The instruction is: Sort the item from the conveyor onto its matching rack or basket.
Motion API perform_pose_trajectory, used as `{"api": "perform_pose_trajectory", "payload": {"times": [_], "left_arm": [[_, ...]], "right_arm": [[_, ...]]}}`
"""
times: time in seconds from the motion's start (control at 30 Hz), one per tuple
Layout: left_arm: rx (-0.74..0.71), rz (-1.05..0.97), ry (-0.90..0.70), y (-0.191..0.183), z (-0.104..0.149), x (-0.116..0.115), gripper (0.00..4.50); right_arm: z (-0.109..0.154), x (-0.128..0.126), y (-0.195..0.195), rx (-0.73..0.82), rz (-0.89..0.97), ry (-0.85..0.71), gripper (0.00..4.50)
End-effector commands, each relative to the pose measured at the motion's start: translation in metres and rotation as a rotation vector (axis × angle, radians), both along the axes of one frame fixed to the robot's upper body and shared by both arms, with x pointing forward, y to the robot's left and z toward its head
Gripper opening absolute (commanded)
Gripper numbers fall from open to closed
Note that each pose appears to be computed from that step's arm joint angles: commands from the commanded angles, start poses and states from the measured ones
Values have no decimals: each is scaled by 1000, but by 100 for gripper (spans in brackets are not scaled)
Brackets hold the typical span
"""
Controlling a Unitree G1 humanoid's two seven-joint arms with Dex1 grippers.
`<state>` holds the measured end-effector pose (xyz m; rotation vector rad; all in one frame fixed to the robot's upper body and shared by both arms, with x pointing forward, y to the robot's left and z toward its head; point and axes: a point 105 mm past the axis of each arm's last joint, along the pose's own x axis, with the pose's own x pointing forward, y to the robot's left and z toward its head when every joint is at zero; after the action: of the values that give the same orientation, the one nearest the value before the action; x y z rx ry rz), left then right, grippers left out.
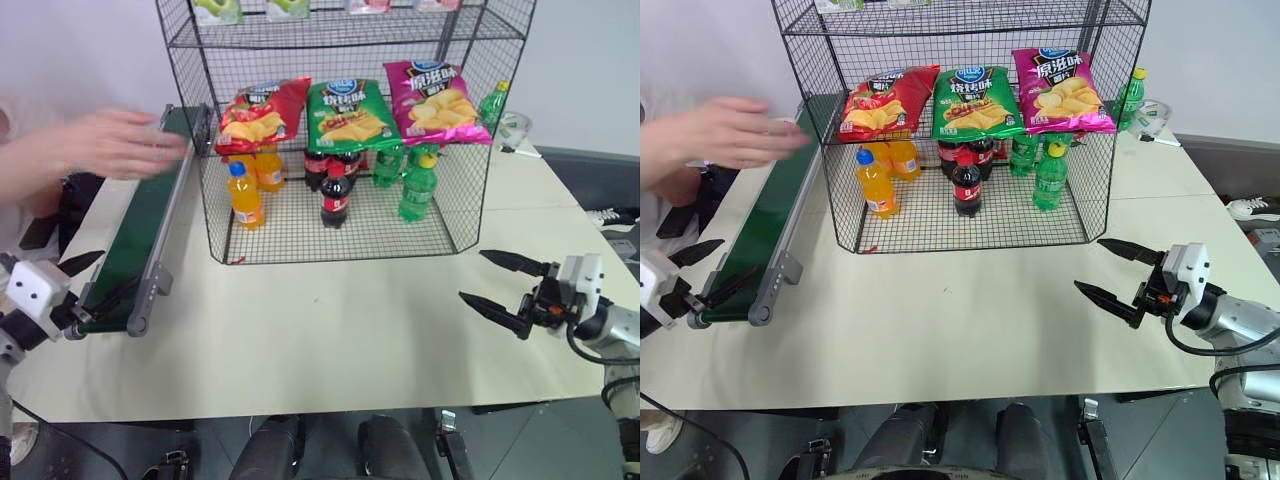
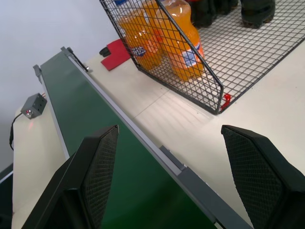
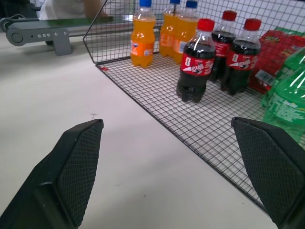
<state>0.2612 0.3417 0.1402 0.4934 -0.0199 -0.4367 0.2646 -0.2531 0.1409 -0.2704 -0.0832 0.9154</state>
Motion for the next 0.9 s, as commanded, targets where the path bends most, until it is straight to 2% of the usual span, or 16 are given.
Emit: {"api": "perform_pose_trajectory", "payload": {"times": [0.03,0.9], "left_arm": [[19,-7,-34,-2,7,-1,360],[15,-25,-21,-8,-1,-5,360]], "right_arm": [[9,1,3,-9,10,-45,450],[7,6,10,-14,35,-47,450]]}}
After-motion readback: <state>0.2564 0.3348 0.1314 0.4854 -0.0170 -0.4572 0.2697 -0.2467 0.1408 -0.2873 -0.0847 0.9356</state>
